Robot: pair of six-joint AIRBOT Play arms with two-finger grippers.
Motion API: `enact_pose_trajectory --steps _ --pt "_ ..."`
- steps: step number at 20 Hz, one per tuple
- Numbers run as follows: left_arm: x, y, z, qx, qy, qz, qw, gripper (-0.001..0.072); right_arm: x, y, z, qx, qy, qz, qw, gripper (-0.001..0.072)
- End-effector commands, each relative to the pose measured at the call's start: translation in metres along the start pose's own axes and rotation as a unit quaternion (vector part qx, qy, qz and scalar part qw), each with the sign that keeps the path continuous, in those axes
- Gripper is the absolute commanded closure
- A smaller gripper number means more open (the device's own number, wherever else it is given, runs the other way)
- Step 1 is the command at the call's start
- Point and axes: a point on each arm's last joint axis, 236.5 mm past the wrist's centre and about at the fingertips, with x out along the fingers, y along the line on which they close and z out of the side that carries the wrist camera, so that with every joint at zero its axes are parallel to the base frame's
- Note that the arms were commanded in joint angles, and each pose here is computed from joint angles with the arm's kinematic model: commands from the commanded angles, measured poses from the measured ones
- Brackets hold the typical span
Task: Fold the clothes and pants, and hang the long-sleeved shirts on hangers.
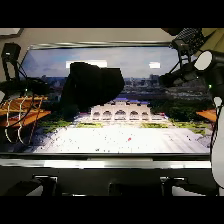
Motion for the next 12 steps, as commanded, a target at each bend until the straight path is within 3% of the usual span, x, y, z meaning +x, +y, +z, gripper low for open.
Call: enact_pose_trajectory --steps 1,12 --pt "0.0 0.001 0.0 0.0 0.0 0.001 1.0 0.0673 0.0 0.0 0.0 0.001 0.0 0.0 1.0 0.0623" --pt "0.0 0.002 0.012 0.0 -0.026 0.003 1.0 0.0673 0.0 0.0 0.0 0.001 0.0 0.0 1.0 0.0623"
